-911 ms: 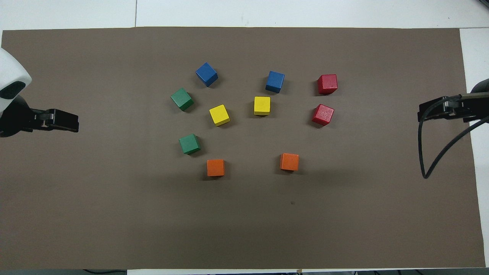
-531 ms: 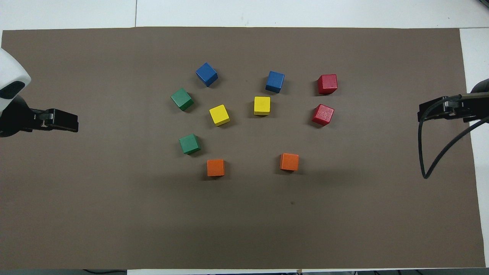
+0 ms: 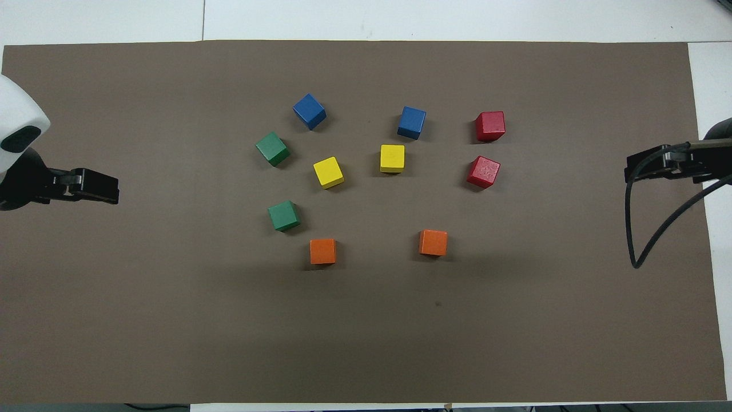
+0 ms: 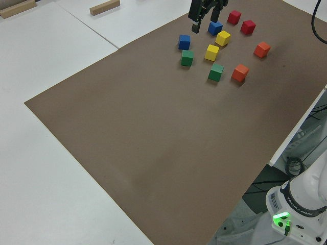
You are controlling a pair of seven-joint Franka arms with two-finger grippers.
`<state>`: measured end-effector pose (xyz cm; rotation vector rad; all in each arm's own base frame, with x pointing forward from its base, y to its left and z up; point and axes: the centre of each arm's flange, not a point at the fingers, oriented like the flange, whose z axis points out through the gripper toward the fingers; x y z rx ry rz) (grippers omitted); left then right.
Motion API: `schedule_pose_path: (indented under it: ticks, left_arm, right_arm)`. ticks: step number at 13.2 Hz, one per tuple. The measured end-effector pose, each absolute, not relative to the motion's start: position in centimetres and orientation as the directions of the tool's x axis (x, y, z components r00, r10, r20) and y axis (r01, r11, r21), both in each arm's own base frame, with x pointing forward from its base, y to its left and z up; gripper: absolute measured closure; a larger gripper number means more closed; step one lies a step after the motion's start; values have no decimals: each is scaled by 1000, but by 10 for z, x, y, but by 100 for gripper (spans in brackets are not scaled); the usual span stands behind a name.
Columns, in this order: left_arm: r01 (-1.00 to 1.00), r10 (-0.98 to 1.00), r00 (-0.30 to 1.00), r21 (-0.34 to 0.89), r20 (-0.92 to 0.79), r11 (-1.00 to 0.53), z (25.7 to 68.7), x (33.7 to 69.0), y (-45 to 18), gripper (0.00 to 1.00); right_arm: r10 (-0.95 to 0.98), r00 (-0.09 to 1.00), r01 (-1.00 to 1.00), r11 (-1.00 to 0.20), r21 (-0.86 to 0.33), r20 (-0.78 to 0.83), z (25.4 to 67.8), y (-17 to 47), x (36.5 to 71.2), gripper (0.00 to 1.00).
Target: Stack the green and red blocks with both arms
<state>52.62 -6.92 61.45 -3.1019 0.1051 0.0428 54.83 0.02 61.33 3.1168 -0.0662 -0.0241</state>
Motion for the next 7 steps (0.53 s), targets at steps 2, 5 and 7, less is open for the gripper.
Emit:
schedule_pose_path:
  ticks: [2, 5, 7]
  left_arm:
    - [12, 12, 1000, -30, 1, -999, 602, 529, -74, 0]
    - [159, 159, 987, 5, 28, -987, 562, 543, -108, 0]
    - [217, 218, 976, 21, 19, -976, 534, 559, -137, 0]
  right_arm:
    - [-42, 999, -42, -999, 24, -17, 612, 0, 548, 0]
    - [-39, 999, -39, -999, 25, -21, 611, 2, 548, 0]
    - [-38, 999, -38, -999, 25, -22, 611, 3, 548, 0]
